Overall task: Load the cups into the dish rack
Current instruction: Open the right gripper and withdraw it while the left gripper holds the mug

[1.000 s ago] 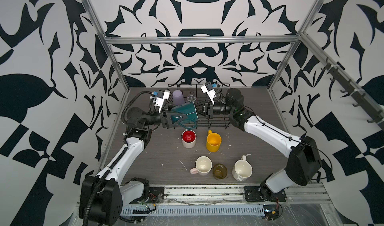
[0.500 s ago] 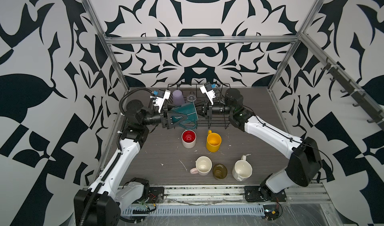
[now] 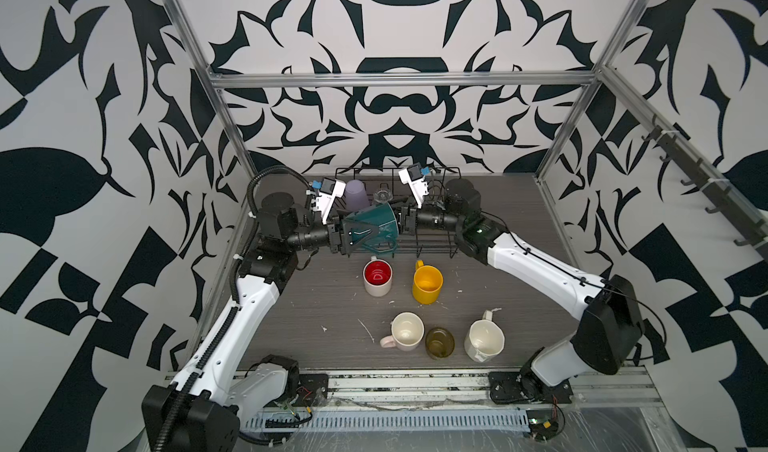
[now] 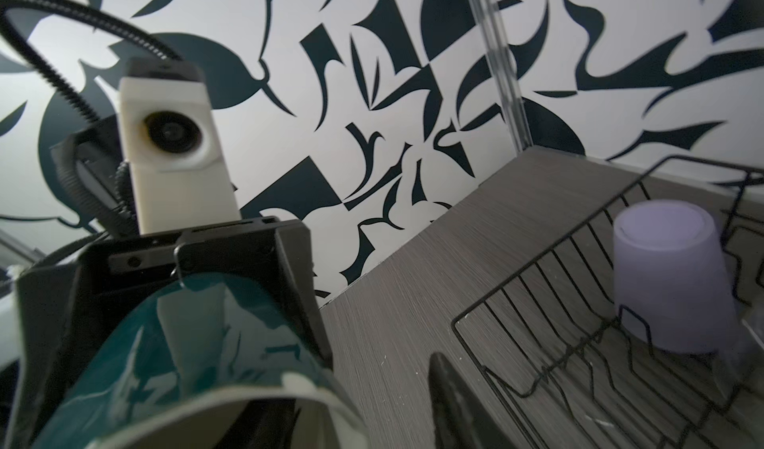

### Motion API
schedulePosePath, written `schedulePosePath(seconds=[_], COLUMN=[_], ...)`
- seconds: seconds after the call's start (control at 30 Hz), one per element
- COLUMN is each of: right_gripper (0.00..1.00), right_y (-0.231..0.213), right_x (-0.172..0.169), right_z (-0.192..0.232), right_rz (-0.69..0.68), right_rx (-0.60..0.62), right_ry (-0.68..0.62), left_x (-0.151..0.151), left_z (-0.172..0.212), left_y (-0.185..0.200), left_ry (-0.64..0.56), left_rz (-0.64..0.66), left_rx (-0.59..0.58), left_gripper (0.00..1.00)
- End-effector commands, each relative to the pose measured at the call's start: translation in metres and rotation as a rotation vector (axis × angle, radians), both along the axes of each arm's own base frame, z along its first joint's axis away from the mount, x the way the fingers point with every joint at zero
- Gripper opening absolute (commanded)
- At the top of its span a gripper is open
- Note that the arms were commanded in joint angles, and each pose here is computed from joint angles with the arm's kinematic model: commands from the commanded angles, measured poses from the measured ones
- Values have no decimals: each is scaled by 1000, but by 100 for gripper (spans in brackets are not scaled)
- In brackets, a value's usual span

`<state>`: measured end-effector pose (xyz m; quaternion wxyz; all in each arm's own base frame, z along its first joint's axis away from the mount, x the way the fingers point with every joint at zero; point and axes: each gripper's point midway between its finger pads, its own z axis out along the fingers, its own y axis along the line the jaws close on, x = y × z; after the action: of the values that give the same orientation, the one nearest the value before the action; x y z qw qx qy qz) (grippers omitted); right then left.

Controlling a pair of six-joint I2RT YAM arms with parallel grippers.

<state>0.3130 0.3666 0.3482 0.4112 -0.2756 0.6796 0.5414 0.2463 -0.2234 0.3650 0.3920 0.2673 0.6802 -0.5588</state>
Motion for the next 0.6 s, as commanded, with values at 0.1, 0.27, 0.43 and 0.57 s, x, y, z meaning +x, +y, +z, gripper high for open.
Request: schedulePosePath(seconds=[0.1, 0.27, 0.43, 0.57], right_gripper=[60, 62, 69, 77], right_y=[-40, -66, -96, -118], right_x=[27, 43, 51, 51], right_z=[12, -9, -24, -28], right_rz=[-220, -346, -498, -590], right_rx=[1, -71, -202, -257], right_ry=[-16, 35, 38, 18], left_x=[-9, 2, 35, 63], left_z=[43, 45, 30, 12], left_y=[4, 9, 21, 30], left_ry=[-112, -84, 37, 178], left_rz=[25, 105, 275, 397], left_rx=[-28, -14, 63, 121], left_gripper=[0, 0, 0, 0])
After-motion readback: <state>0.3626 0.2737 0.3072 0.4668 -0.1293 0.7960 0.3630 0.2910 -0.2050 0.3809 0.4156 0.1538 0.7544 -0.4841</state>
